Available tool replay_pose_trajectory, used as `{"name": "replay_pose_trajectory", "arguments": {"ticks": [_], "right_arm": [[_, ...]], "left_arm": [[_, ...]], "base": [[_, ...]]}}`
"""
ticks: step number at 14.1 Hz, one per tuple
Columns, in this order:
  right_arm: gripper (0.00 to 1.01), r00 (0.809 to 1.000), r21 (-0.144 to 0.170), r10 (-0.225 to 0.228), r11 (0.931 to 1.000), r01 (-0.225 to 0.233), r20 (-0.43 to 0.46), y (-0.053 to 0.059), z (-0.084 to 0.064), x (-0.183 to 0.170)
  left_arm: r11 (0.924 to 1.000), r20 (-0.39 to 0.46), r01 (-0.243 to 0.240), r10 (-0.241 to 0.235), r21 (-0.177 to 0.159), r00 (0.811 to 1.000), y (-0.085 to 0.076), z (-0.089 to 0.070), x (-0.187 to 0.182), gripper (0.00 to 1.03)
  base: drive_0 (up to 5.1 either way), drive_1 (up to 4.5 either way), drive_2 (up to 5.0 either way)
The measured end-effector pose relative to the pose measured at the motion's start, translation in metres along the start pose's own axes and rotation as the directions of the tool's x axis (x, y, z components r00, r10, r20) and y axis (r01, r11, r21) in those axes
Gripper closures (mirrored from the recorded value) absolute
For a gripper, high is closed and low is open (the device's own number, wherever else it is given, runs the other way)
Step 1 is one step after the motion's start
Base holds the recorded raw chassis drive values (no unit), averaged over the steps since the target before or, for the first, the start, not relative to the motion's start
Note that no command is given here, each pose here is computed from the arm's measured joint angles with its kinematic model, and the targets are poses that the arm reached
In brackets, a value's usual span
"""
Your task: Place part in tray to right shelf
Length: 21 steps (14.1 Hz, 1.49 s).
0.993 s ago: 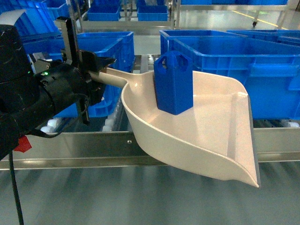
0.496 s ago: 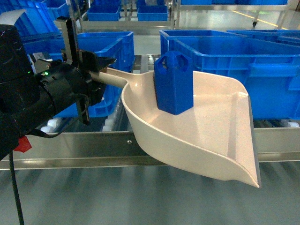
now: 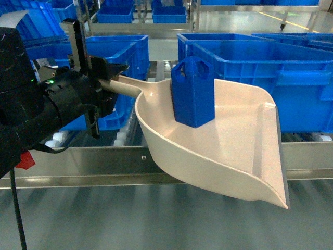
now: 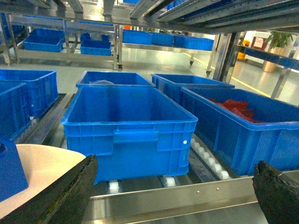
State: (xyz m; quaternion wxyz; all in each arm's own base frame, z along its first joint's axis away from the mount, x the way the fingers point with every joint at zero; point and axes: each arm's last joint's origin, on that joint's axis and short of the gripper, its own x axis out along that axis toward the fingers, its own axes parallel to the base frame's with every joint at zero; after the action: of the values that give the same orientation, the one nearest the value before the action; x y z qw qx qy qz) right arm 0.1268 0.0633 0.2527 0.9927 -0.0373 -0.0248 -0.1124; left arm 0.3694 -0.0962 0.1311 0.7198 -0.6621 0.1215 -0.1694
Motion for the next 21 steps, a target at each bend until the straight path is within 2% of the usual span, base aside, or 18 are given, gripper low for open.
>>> {"name": "replay_pose_trajectory", "arguments": {"ticks": [20,21], "right_arm": [[0.03,1.000,0.000,0.000,1.0000,0.000,0.000,0.0000,0.0000,0.0000],[0.03,1.000,0.000,0.000,1.0000,0.000,0.000,0.0000,0.0000,0.0000]], "left_arm": [[1.0000,0.000,0.000,0.000,0.000,1.000,0.0000,0.0000,0.0000,0.91],[1.0000,0.036,0.000,0.000,-0.003,0.999,-0.0003,-0.0019,0.0002,0.91]], "base": [[0.0,0.00,0.0],[0.0,0.00,0.0]]}}
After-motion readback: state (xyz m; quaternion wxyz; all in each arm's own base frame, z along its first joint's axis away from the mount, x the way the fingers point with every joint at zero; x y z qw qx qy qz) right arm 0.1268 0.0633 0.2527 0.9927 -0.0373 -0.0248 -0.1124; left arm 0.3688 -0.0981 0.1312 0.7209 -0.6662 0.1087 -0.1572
